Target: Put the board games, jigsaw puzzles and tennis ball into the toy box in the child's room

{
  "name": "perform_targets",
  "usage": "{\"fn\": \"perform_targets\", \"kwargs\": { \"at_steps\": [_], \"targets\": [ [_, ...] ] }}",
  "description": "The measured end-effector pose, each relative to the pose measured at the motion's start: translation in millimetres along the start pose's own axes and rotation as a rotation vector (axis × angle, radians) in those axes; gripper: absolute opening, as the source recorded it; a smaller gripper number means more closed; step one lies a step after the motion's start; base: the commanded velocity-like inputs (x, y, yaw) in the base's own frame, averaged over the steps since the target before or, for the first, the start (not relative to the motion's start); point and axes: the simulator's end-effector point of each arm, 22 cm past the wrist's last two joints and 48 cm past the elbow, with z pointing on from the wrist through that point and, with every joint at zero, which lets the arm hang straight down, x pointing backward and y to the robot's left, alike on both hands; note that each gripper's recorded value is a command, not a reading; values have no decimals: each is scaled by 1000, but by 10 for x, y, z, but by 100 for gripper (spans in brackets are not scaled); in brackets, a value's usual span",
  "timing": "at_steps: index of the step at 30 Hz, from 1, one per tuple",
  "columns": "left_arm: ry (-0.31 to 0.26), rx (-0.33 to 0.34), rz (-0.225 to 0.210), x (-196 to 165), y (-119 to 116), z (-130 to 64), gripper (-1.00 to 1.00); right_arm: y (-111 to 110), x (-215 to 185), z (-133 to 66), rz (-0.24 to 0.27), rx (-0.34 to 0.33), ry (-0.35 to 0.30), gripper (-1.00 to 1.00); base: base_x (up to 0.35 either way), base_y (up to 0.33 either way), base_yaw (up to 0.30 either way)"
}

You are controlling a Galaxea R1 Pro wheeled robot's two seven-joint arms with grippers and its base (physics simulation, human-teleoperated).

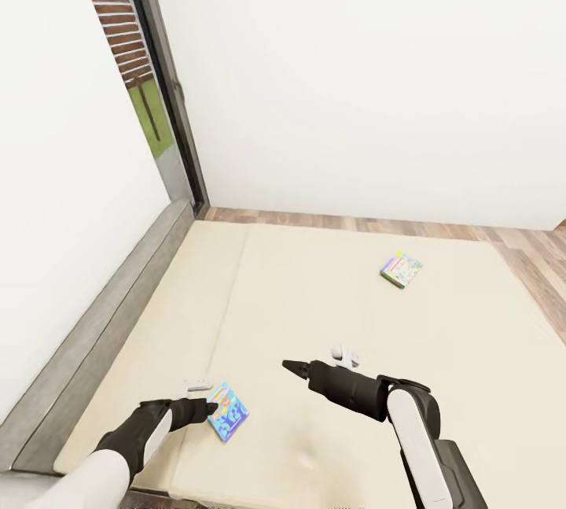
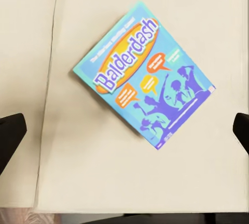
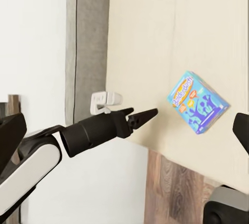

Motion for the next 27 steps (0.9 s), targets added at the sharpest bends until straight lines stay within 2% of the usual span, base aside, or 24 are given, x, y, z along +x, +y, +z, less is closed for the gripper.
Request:
{"fn": "perform_targets", "kwargs": {
  "at_steps": [11, 22, 27],
  "targets": [
    [6, 1, 1, 28, 0, 23, 100, -53, -33, 21, 3, 13, -17, 100, 0, 0, -10],
    [-24, -60, 4, -134, 499, -82, 100, -90, -23, 36, 11, 16, -15, 100, 0, 0, -130],
    [-23, -71, 4, -132, 588, -91, 100, -108, -11, 46, 14, 18, -11, 100, 0, 0, -130]
  ]
}}
